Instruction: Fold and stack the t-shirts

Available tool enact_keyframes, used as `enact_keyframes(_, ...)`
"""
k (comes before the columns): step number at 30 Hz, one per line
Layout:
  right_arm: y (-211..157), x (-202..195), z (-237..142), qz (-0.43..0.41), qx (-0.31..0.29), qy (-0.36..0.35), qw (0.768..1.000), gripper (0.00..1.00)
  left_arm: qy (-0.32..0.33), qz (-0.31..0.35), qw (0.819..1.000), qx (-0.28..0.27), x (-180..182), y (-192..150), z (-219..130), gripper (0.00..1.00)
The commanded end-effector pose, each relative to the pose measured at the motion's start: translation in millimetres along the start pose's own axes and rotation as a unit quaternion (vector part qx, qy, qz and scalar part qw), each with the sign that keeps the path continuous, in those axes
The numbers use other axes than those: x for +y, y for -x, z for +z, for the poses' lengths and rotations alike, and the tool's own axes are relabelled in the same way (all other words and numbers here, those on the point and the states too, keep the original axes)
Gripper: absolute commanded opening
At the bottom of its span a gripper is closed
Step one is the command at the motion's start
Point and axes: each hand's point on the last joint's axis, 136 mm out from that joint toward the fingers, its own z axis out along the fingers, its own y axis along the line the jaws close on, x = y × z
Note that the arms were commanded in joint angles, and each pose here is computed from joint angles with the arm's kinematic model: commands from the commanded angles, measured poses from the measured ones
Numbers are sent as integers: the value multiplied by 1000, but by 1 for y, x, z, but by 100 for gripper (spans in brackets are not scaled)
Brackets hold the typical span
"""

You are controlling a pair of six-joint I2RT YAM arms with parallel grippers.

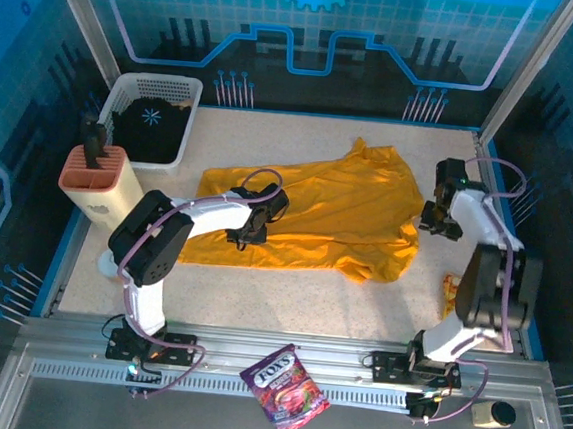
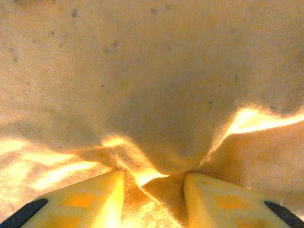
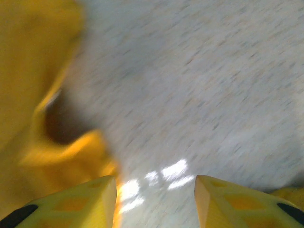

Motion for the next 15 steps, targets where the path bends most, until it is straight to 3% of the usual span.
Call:
enact_keyframes(1,-59,52,-25,9,36,139,990,48,18,31,999,40,9,-19,2,40)
enact_keyframes(4,-111,60,-29,16,57,154,986,48,-4,49,998,30,-3,-12,-21,42)
enact_keyframes(8,-150,48,-26,59,61,157,984,46,-24,100,995,-8,-18,-1,-78,72)
enact_keyframes(10,-158,41,-23,76,56,152,984,43,-37,123,991,-28,-24,1,-108,80)
enact_keyframes(15,-160,49,-13,88,67,164,980,32,-147,175,974,-14,-75,-28,-159,77)
